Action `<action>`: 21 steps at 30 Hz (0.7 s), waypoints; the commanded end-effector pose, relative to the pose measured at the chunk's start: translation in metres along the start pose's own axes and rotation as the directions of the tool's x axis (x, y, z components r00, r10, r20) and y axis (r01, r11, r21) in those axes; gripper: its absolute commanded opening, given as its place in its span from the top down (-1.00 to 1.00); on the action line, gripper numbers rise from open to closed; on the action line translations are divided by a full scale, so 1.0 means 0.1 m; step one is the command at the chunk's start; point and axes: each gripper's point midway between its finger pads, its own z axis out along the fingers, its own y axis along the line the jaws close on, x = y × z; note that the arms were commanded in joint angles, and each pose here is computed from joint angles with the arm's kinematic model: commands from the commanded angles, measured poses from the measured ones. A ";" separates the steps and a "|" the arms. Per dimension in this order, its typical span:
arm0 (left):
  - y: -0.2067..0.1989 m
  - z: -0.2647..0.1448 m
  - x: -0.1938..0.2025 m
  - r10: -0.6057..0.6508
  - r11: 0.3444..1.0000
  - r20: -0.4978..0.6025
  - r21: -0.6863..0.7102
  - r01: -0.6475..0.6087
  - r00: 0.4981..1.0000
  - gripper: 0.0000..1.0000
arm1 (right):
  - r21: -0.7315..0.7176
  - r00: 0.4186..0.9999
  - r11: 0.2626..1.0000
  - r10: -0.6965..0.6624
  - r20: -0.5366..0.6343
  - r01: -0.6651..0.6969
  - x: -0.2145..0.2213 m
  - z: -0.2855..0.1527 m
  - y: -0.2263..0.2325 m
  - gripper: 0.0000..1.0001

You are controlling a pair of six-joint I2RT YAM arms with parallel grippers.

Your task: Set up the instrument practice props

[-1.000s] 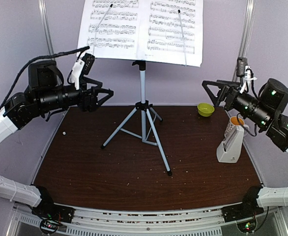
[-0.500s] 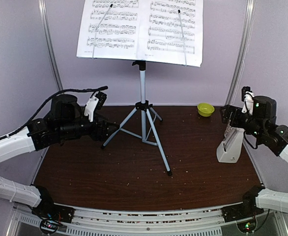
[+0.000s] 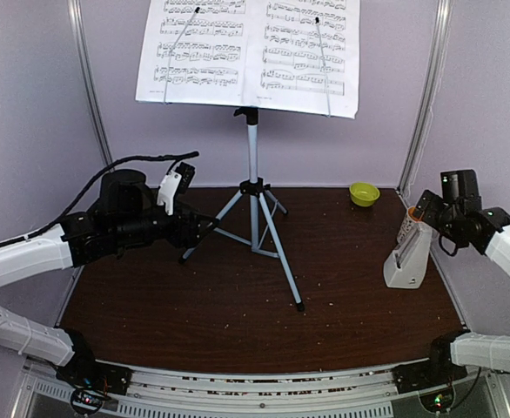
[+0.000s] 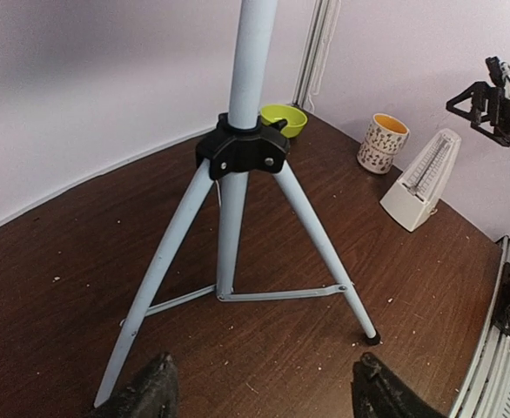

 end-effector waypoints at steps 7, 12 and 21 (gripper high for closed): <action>0.03 -0.01 -0.13 -0.022 0.999 0.067 -0.024 0.024 0.998 -0.39 | 0.262 0.972 0.944 0.225 -0.069 -0.200 0.21 0.21 -0.25 -1.00; 0.05 0.00 -0.13 -0.018 0.999 0.064 -0.033 0.020 0.998 -0.39 | 0.298 0.961 0.923 0.271 -0.060 -0.242 0.25 0.22 -0.29 -1.00; 0.05 0.01 -0.14 -0.010 0.999 0.062 -0.037 0.012 0.998 -0.39 | 0.307 0.945 0.909 0.320 -0.074 -0.284 0.35 0.31 -0.26 -1.00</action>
